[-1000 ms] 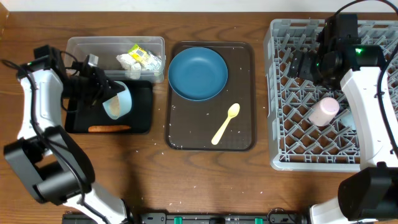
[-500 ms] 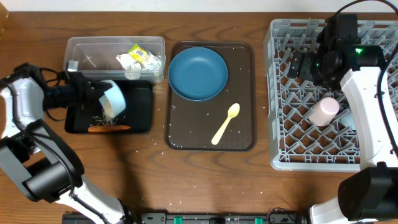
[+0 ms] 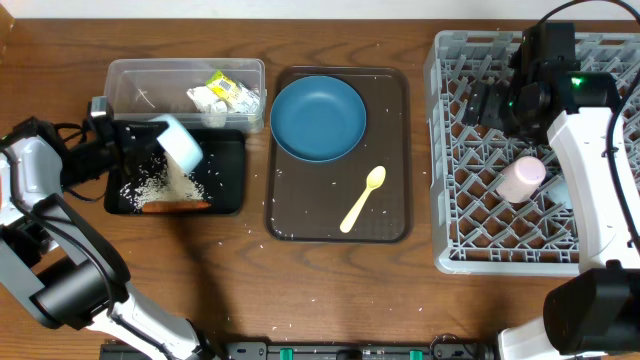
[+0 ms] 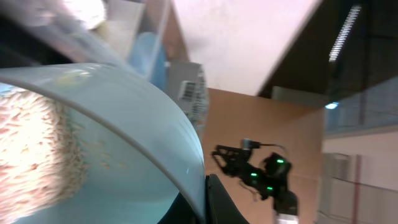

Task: Sort waste into correct bins and load items into the dishwasher rack
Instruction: 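Tilt the plate with the left gripper to pour rice onto the black tray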

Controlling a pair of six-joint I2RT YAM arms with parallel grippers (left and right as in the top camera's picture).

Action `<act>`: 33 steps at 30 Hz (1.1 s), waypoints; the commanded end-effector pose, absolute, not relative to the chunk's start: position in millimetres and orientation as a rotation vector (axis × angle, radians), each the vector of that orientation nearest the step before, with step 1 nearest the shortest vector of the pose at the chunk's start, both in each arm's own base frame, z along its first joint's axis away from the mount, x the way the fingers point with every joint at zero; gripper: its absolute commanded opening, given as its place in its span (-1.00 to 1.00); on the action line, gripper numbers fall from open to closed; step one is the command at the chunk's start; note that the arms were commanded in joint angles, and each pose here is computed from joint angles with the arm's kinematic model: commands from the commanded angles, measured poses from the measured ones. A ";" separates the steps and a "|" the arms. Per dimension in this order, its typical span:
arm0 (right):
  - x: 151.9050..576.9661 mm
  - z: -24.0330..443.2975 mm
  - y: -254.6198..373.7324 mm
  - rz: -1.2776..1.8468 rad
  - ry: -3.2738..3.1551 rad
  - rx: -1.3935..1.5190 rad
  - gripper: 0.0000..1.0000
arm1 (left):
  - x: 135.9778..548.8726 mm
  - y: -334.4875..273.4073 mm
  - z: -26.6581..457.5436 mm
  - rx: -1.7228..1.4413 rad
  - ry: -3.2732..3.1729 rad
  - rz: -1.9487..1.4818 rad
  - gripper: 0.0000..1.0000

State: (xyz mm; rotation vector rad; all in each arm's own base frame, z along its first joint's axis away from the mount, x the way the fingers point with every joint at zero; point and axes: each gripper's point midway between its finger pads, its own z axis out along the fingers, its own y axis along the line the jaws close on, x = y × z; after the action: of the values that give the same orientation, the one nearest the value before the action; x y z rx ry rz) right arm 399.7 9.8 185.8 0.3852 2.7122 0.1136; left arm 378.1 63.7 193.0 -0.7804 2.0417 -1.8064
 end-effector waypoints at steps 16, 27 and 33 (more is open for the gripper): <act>399.6 189.2 3.8 0.091 2.702 0.383 0.92 | 380.1 68.8 206.8 -0.856 1.908 -1.942 -0.88; 399.5 189.2 3.7 0.087 2.705 0.368 0.92 | 382.2 74.5 206.9 -0.854 1.900 -1.929 -0.88; 399.6 189.2 3.8 0.088 2.704 0.368 0.92 | 383.3 75.4 208.1 -0.860 1.899 -1.931 -0.88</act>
State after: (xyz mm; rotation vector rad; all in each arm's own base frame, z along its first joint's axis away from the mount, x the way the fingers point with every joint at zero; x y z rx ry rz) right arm 399.7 9.8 185.9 0.3753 2.7134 0.1116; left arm 383.4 73.6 206.5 -0.8309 1.9321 -1.8916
